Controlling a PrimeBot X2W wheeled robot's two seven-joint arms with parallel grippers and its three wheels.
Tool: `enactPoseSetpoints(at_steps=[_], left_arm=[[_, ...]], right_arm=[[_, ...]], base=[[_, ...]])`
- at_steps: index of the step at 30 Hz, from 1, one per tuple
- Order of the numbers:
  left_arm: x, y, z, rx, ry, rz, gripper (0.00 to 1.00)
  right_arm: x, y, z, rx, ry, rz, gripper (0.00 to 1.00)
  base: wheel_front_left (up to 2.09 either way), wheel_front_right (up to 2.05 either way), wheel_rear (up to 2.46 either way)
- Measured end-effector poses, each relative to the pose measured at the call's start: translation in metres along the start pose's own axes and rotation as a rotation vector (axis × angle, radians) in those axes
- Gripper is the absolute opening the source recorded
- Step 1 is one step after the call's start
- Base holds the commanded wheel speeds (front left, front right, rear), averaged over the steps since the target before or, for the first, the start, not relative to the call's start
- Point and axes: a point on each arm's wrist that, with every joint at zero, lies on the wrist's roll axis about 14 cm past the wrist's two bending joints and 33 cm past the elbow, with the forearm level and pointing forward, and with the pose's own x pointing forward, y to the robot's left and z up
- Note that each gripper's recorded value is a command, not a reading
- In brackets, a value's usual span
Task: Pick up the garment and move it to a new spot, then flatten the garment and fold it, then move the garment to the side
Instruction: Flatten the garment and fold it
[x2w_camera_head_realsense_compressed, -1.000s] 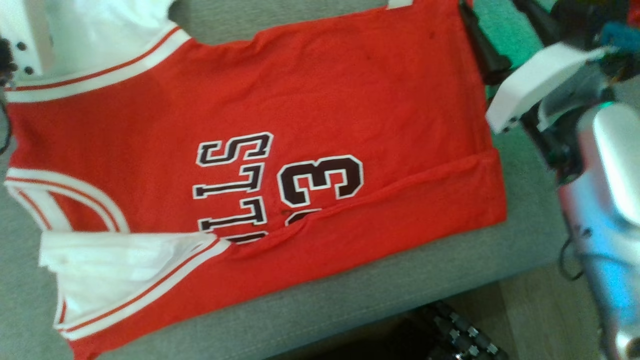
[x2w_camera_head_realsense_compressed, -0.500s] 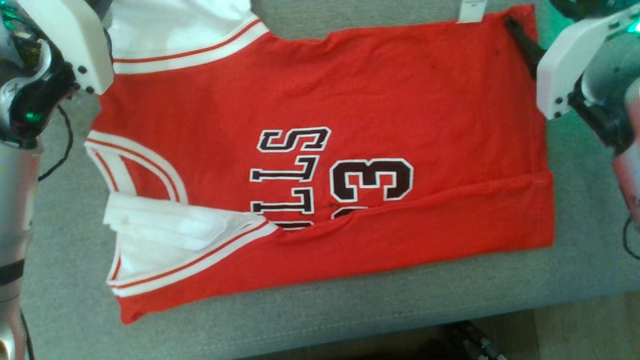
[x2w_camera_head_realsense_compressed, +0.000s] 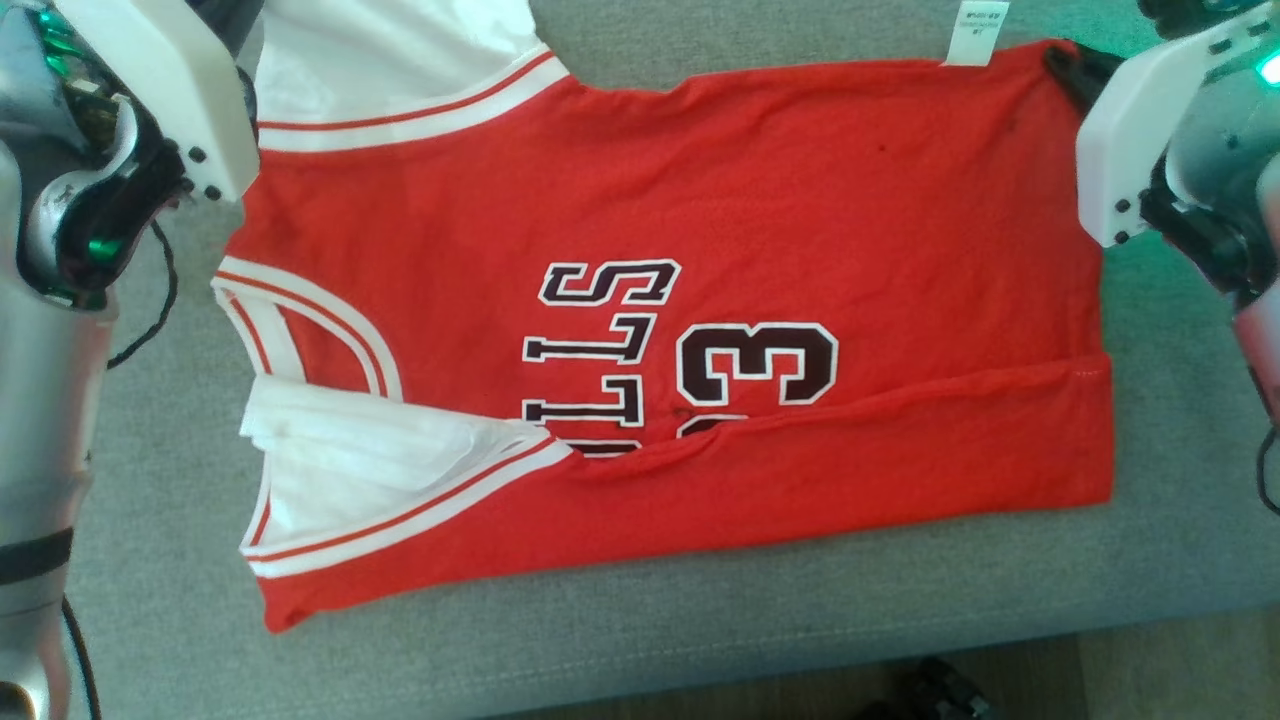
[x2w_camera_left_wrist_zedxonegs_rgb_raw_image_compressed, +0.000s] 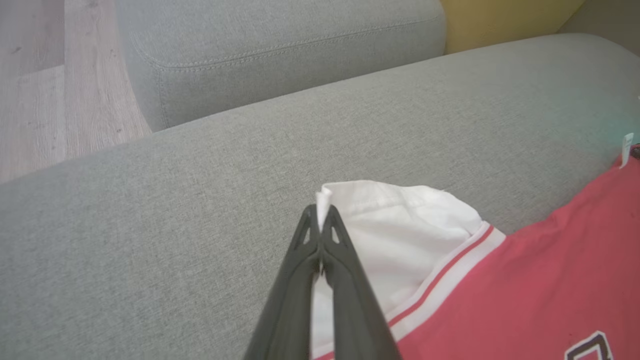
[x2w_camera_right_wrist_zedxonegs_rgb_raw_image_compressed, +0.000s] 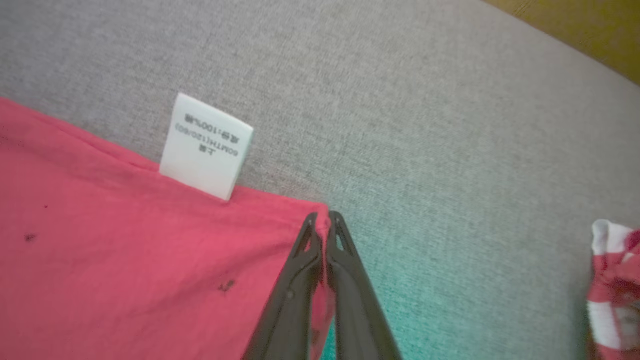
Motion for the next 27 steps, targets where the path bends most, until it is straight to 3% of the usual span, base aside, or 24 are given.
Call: enactPoseSetpoints(at_steps=[12, 27], left_arm=[[-0.039, -0.013, 0.026, -0.041, -0.18, -0.01, 0.0], [-0.156, -0.05, -0.015, -0.223, -0.317, 0.05, 0.0]], right_arm=[[-0.034, -0.007, 0.03, 0.057, -0.253, -0.041, 0.0], [-0.088, 0.036, -0.018, 0.106, -0.353, 0.012, 0.0]], base=[[0.0, 0.0, 0.0], [0.0, 0.0, 0.0]])
